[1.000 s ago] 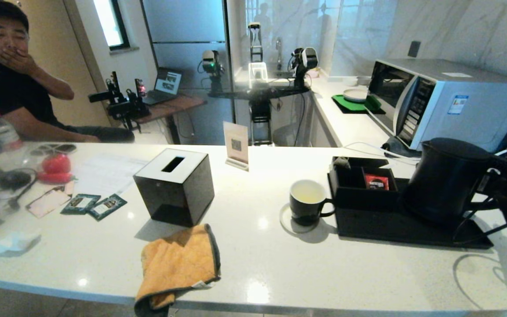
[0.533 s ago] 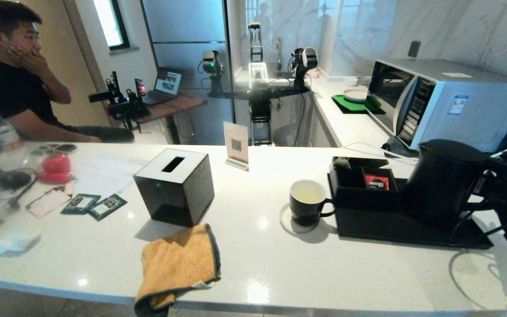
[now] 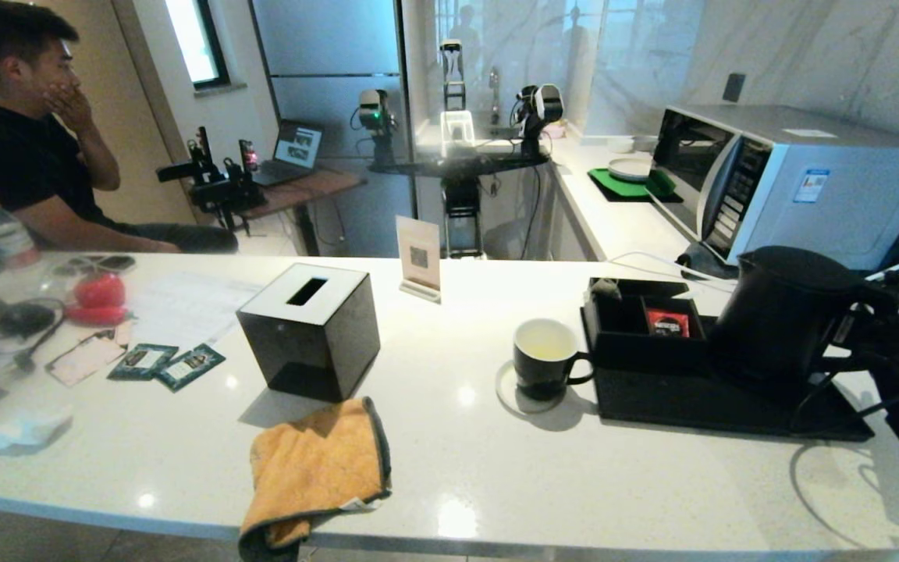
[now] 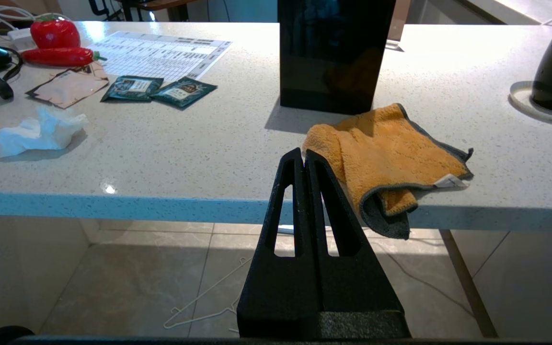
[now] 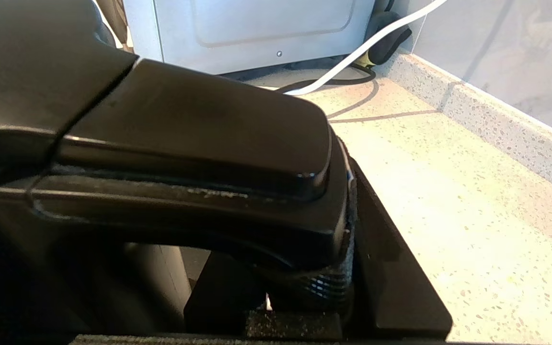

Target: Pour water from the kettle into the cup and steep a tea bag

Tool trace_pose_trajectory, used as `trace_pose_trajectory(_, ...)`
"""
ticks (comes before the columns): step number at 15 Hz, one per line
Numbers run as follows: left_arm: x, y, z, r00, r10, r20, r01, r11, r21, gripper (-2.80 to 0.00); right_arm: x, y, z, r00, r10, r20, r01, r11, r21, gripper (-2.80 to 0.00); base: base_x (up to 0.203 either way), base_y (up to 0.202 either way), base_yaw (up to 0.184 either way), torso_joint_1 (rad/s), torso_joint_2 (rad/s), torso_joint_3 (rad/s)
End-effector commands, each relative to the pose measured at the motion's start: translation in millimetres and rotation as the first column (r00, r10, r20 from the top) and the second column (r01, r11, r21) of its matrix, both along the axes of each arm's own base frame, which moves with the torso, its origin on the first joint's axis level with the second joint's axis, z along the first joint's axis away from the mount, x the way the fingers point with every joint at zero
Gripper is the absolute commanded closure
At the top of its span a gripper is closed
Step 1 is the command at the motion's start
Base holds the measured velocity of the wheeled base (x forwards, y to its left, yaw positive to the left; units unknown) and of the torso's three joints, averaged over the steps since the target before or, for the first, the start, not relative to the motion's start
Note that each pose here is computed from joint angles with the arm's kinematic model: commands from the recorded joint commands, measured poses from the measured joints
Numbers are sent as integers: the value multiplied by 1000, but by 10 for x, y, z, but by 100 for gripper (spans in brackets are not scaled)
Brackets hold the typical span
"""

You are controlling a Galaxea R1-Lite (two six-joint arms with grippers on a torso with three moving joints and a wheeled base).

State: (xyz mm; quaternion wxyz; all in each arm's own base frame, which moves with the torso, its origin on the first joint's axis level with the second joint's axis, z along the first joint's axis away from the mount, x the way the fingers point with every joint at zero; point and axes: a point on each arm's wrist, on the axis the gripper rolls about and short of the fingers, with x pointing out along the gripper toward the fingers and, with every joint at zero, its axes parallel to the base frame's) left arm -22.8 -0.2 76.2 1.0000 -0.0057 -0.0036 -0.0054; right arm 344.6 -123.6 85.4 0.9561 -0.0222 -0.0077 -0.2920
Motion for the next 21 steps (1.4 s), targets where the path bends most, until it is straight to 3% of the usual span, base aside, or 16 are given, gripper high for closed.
trace_pose_trajectory(1,1,0,1,1000,0,-1,0,1000,-1,0,7,12,-16,1000,3,-1,-3,1000,0,-280,0,0,0,0,0,0)
trace_pose_trajectory(14,1,0,1,1000,0,-1,0,1000,-1,0,-94,89,63,1000,15,-24,-16,999,-33,-280,0,0,0,0,0,0)
trace_pose_trajectory(21,1,0,1,1000,0,-1,0,1000,-1,0,-476,199,160,998,11,-66,-13,1000,-19,-280,0,0,0,0,0,0)
